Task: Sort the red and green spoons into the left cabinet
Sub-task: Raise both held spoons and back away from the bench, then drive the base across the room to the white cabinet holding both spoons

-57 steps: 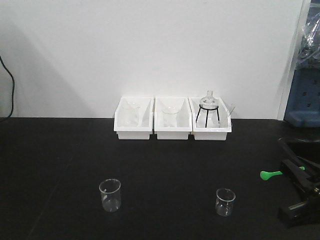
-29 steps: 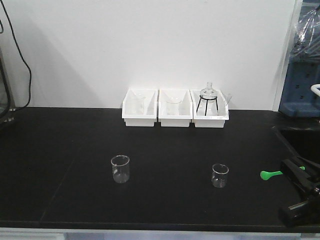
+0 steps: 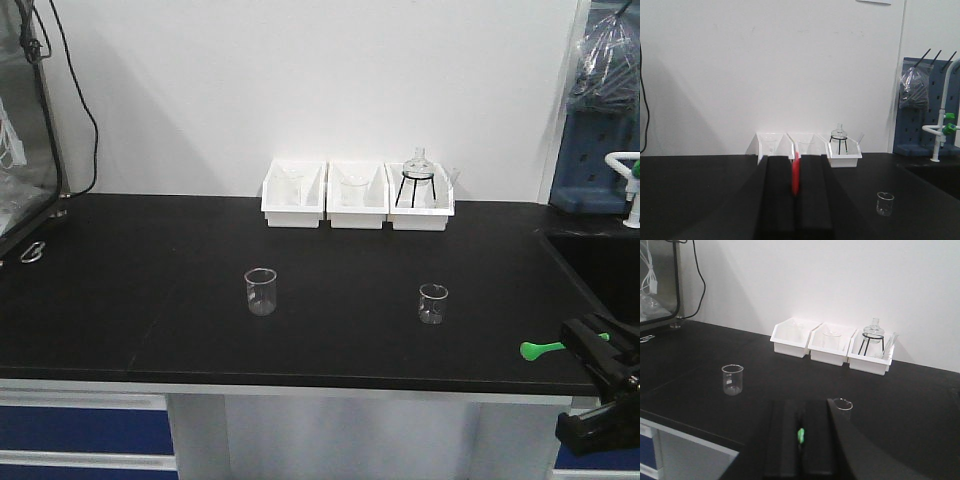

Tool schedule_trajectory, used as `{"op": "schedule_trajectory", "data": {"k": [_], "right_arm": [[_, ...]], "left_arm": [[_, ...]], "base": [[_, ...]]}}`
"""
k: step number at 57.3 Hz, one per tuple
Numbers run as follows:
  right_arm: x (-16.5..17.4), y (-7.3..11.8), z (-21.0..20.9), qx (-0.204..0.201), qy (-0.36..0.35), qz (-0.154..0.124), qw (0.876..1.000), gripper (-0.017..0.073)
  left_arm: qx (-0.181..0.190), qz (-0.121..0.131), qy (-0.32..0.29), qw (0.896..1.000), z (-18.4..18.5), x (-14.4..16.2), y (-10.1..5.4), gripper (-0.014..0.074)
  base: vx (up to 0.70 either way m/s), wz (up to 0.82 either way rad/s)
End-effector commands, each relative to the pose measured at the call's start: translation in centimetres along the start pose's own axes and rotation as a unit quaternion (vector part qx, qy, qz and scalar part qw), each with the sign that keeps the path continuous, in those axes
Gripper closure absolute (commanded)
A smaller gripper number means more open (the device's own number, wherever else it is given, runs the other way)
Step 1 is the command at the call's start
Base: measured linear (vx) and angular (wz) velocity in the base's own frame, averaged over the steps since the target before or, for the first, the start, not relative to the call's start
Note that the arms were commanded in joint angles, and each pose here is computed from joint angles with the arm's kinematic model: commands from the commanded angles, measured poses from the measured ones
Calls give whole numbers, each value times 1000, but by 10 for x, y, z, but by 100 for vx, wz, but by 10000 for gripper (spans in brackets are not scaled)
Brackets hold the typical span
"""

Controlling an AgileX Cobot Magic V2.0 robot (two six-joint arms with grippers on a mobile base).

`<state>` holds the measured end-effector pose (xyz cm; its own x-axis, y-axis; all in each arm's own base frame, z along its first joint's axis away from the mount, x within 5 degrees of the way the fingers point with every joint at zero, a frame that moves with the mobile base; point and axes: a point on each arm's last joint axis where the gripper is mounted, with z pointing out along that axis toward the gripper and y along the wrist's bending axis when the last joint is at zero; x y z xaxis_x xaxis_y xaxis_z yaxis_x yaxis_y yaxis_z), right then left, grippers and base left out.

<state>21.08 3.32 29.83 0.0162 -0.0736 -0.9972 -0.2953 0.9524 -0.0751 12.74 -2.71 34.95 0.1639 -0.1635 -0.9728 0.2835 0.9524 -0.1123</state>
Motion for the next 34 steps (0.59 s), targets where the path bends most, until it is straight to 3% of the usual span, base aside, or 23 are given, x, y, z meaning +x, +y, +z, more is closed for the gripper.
{"op": "schedule_trajectory", "data": {"k": [1,34], "right_arm": [[-19,1,-2,-9,-55,0,998,564],[-19,1,-2,-9,-55,0,998,564]], "left_arm": [[23,-10,-37,999,1,-14,-5,600],[23,-10,-37,999,1,-14,-5,600]], "base": [[-29,5],[-27,2]]}}
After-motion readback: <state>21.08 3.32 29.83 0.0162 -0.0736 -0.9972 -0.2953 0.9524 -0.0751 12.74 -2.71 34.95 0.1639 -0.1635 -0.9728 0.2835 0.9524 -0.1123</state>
